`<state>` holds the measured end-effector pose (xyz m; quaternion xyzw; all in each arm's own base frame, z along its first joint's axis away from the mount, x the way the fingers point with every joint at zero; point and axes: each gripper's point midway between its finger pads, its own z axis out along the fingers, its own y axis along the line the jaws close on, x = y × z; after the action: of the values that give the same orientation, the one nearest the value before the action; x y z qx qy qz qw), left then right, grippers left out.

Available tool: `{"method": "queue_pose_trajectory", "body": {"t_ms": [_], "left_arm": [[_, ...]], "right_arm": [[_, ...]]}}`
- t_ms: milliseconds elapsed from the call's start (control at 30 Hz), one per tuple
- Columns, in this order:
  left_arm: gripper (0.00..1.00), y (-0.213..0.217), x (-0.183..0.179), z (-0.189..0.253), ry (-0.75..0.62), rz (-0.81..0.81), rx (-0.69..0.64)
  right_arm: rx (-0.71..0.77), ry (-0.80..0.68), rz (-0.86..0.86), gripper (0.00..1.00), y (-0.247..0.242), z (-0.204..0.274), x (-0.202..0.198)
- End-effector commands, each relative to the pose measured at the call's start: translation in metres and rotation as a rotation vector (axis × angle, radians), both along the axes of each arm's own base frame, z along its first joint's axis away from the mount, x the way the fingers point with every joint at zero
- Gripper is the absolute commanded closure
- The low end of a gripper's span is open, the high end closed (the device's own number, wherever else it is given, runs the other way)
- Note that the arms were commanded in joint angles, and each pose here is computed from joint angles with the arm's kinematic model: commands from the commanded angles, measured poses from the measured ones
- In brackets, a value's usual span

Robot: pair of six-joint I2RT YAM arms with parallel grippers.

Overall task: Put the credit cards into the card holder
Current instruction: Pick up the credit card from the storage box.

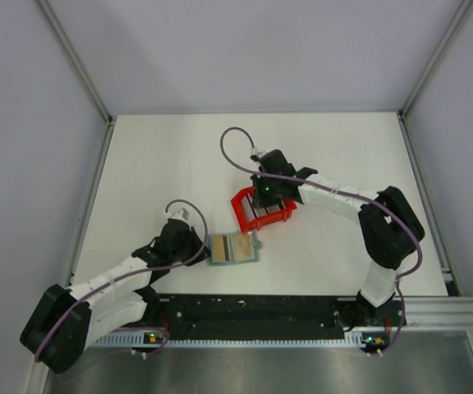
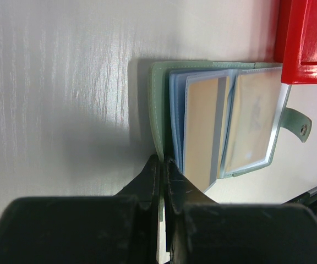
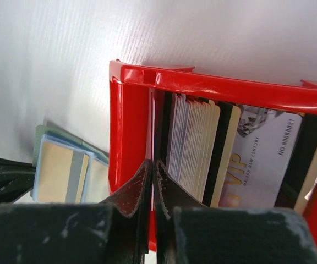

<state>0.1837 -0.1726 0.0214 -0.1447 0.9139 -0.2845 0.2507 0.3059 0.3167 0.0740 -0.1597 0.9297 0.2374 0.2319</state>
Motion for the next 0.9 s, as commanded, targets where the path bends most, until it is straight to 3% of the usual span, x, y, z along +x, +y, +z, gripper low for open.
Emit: {"method": "queue_pose_trajectory", "body": {"t_ms": [0, 233, 533, 867], "left_arm": [[1.00, -0.004, 0.005, 0.006, -0.032, -0.017, -0.009], [1.00, -0.005, 0.006, 0.007, -0.034, -0.013, -0.013], [1.00, -0.006, 0.007, 0.007, -0.034, -0.018, -0.012], [1.00, -0.005, 0.006, 0.006, -0.030, -0.014, -0.017]], "right_arm": [[0.049, -0.203, -0.033, 1.00, 0.000, 0.069, 0.021], [0.038, -0.297, -0.078, 1.00, -0.012, 0.099, 0.025], [-0.203, -0.395, -0.111, 1.00, -0.018, 0.071, 0.023], [-0.203, -0.330, -0.005, 1.00, 0.009, 0.041, 0.004]]}}
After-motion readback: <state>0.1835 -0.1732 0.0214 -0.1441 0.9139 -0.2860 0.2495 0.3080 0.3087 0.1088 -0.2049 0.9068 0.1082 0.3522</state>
